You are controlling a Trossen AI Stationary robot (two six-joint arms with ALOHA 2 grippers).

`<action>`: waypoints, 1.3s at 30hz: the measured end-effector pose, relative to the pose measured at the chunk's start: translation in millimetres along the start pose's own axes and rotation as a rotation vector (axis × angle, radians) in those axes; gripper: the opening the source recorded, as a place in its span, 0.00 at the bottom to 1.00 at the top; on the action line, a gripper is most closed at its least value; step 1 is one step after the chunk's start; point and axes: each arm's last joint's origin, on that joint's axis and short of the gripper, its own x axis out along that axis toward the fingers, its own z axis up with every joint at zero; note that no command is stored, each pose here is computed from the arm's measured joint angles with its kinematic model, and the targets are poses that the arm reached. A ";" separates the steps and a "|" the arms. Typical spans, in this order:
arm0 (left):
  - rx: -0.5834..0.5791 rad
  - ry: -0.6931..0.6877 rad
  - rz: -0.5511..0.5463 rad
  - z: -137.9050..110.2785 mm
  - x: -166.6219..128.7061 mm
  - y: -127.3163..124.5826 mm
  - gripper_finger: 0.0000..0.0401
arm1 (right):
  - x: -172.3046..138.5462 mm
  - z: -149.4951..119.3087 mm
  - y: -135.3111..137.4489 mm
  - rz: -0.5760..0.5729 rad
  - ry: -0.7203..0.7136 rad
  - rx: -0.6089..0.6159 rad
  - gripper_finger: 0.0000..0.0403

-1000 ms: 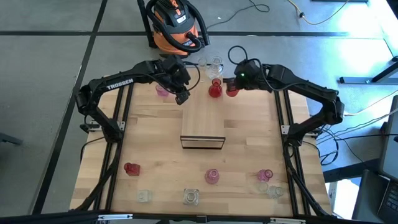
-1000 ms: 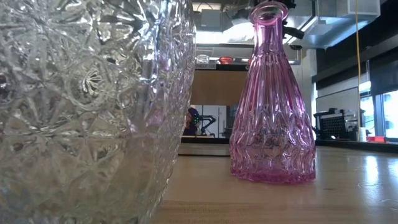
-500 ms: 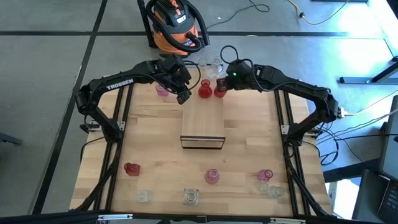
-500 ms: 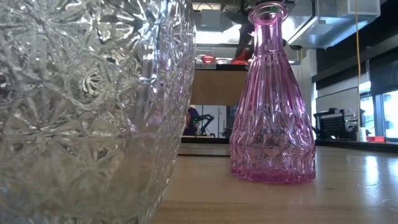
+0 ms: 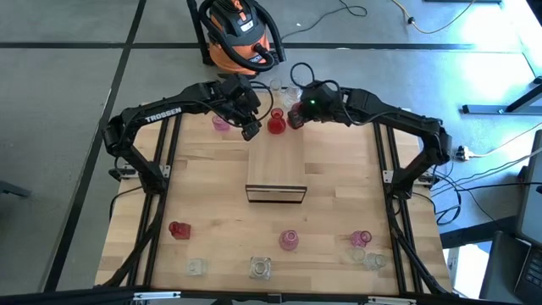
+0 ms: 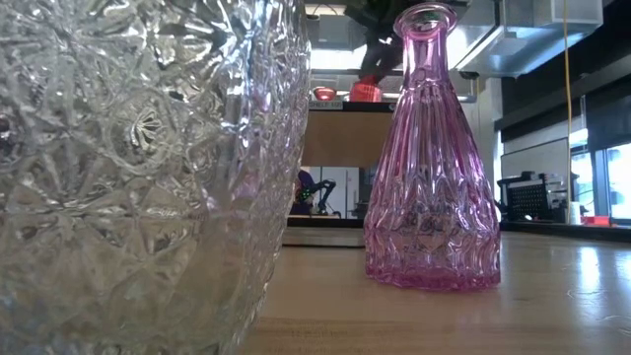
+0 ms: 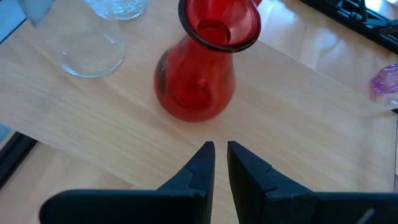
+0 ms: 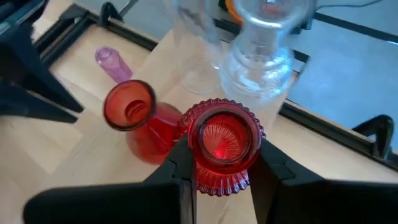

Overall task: Sort vases onto shelf
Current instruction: Put the red vase on the shelf aligned with the other red vase

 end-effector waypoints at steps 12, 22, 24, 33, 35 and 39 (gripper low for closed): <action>-0.011 -0.003 0.002 0.5 1.1 0.6 0.09 | 17.1 8.2 11.7 -0.045 0.105 -0.090 0.18; -0.011 -0.006 0.002 0.8 1.1 0.6 0.09 | 28.1 9.6 9.1 -0.032 0.132 -0.074 0.18; -0.011 -0.006 0.002 0.8 1.2 0.6 0.09 | 31.7 9.6 10.8 -0.026 0.133 -0.069 0.18; -0.021 -0.007 0.002 0.9 1.4 0.6 0.09 | 35.9 9.6 11.6 -0.041 0.128 -0.051 0.32; -0.021 -0.006 0.002 0.9 1.5 0.7 0.09 | 35.9 10.9 10.3 -0.042 0.130 -0.047 0.34; -0.020 -0.007 0.002 1.0 1.5 0.7 0.09 | 36.0 12.1 11.4 -0.028 0.121 -0.036 0.36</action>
